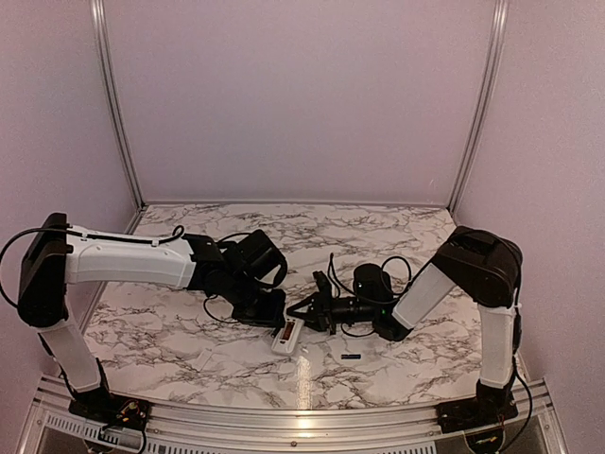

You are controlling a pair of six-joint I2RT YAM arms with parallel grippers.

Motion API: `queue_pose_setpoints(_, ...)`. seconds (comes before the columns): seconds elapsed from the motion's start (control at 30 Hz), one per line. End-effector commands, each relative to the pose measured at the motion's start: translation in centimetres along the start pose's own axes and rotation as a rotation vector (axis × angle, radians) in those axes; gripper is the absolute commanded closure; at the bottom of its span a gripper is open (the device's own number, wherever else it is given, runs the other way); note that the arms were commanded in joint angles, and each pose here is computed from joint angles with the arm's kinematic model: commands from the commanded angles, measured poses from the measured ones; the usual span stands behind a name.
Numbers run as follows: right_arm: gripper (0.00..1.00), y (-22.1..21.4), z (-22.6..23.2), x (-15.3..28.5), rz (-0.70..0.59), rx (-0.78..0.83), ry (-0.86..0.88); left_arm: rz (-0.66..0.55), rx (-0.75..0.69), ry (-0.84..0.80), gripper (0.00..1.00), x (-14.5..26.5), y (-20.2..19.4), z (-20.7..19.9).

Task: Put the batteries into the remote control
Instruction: Place the battery in the battery compartment.

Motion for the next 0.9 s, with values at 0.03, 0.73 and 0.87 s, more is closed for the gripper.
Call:
queue_pose_setpoints(0.03, 1.00, 1.1, 1.1, -0.7, -0.048, 0.021, 0.042, 0.014, -0.004, 0.063, 1.00, -0.6, -0.2, 0.2)
queue_pose_setpoints(0.73, 1.00, 0.5, 0.8, -1.6, -0.050, -0.009, 0.067, 0.013, -0.018, 0.171, 0.97, -1.5, 0.0, 0.2)
queue_pose_setpoints(0.87, 1.00, 0.6, 0.7, -1.6, -0.061, -0.019, 0.069, 0.021, -0.021, 0.177, 0.96, -1.7, -0.3, 0.2)
Point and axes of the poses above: each gripper's point midway between its finger pads, its own x axis back along the fingers, its own z axis along the line the jaws close on, y = z × x, the point moved 6 cm from there along x, back along the fingers, and after that the axes turned 14 degrees about x, right-handed, at the moved point
